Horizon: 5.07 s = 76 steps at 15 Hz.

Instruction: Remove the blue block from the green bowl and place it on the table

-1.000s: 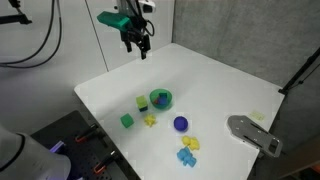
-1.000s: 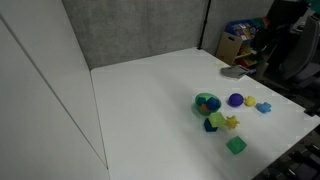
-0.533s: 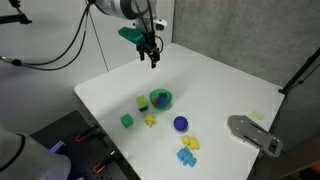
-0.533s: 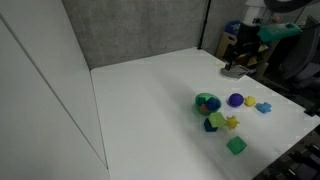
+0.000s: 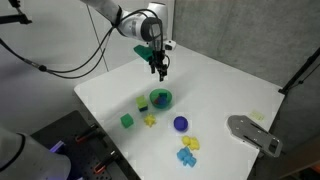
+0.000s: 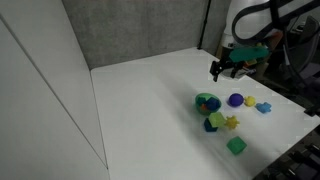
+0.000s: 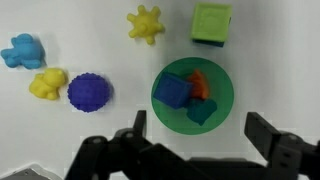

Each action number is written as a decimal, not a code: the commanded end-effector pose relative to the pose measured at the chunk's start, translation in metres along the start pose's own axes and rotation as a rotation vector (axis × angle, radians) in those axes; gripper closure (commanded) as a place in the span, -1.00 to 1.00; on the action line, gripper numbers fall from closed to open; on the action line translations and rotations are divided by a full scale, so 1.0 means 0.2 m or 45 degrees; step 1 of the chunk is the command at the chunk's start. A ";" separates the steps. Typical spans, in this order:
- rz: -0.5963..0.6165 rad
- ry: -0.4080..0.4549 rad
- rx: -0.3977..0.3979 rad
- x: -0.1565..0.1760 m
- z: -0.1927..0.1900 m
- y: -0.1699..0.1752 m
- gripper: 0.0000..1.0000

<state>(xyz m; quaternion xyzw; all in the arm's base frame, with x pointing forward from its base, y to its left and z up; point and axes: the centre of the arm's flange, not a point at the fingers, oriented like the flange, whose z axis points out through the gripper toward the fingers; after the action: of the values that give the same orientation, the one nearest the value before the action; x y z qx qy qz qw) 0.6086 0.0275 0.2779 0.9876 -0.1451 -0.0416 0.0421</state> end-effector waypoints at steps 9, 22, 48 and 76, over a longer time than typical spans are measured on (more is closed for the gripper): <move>0.065 -0.012 -0.056 0.12 0.27 -0.03 -1.00; 0.087 0.064 -0.080 0.16 0.70 -0.07 -1.00; 0.051 0.186 -0.125 0.12 0.58 -0.15 0.93; 0.057 -0.046 -0.315 -0.38 0.62 0.75 0.93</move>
<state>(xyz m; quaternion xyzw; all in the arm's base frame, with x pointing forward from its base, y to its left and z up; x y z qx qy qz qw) 0.5100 -0.0847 0.1758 0.9737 -0.1637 -0.0519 0.1498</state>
